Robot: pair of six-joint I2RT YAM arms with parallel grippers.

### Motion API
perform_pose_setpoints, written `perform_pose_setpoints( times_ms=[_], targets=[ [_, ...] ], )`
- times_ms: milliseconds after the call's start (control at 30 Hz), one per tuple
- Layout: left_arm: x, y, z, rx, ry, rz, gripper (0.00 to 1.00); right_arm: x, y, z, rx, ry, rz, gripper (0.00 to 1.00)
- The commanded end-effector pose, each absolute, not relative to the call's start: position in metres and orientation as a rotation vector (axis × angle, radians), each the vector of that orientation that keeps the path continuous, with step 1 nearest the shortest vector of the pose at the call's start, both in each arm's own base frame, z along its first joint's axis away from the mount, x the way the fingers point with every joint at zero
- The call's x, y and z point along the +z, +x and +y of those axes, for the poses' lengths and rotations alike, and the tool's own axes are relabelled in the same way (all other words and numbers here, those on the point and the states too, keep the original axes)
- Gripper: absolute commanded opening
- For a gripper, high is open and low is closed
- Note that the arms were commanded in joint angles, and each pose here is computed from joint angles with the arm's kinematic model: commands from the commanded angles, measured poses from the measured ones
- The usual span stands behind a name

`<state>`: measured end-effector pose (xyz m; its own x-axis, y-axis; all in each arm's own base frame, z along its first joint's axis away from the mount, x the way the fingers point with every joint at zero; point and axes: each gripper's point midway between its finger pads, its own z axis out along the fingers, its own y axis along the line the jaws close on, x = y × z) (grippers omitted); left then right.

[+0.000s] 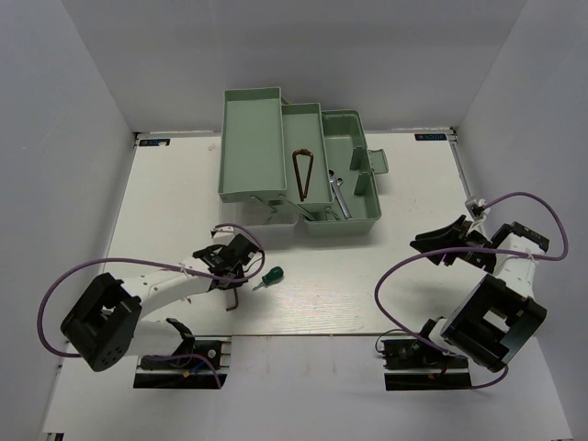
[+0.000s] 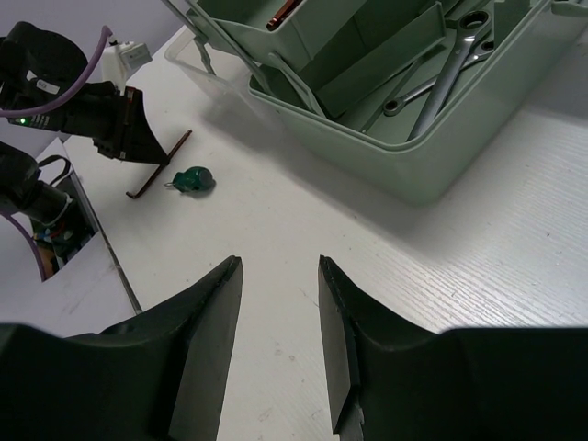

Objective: Sort the tools into containers

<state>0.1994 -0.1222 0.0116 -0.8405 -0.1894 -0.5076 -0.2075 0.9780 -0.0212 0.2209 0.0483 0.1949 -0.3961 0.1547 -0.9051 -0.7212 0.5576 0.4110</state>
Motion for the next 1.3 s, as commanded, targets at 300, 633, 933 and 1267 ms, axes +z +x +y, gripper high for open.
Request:
perform_pose_setpoints(
  times_ms=[300,633,933,1267],
  targets=[
    [-0.013,0.142,-0.119,0.028,-0.174,2.785,0.0,0.226,0.197,0.065,1.242,-0.22,1.787,0.5],
    [0.063,0.17,-0.142,-0.145,-0.133,2.618,0.0,0.225,0.195,0.066,1.266,-0.214,1.828,0.9],
    [0.128,0.169,-0.216,-0.561,0.347,2.515,0.0,0.226,0.194,0.067,1.237,-0.238,1.806,0.9],
    [0.242,0.193,-0.31,-0.884,0.745,2.139,0.0,0.224,0.193,0.067,1.233,-0.245,1.805,0.9]
  ],
)
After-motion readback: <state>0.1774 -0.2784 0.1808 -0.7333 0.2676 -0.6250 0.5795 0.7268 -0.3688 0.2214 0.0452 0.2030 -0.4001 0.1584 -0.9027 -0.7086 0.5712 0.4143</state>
